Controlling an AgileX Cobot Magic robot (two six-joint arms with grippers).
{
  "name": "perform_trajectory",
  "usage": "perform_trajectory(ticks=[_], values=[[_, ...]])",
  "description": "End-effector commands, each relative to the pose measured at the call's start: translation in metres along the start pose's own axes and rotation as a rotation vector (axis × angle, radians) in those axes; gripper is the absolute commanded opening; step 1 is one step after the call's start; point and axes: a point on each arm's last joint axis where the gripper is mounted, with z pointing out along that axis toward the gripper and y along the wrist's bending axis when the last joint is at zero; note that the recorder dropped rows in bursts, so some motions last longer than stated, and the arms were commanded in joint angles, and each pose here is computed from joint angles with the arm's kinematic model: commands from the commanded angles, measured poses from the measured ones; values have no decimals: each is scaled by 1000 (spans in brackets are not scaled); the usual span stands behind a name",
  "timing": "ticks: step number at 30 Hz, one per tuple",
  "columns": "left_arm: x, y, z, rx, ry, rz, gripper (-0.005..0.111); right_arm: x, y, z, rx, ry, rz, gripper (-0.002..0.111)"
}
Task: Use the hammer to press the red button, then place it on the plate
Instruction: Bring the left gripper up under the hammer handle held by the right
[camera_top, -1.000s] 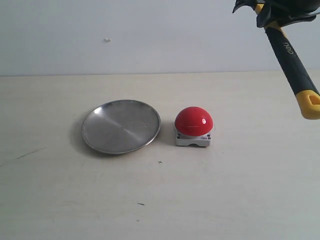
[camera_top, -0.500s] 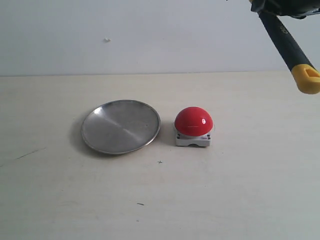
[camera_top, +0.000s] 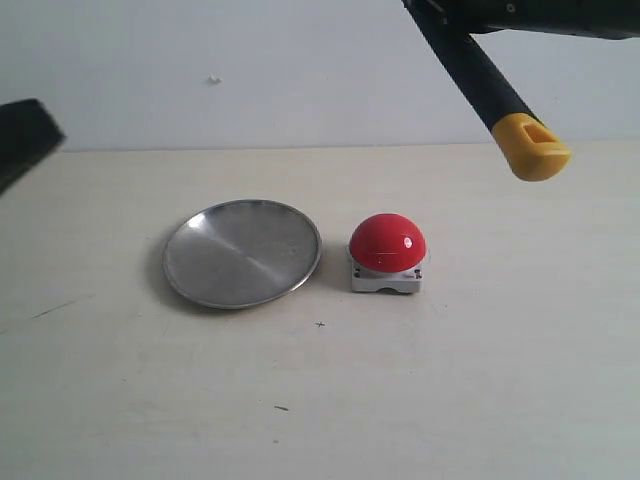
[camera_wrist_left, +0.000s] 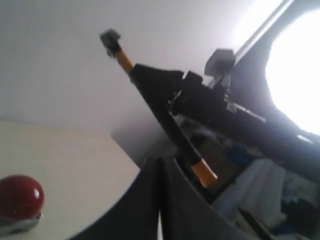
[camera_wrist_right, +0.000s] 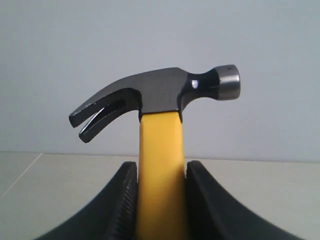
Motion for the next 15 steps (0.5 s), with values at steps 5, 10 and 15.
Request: perform_trajectory(ticks=[5,10,15], values=[[52,25,133,208,396,-56,0,-7,13,-7,-41,-50,-12,0],[54,20,183,294,410,-70,10,-5,13,-7,-40,-28,-23,0],[46,20,196,283,381,-131,42,-5,13,-7,-39,-32,-60,0]])
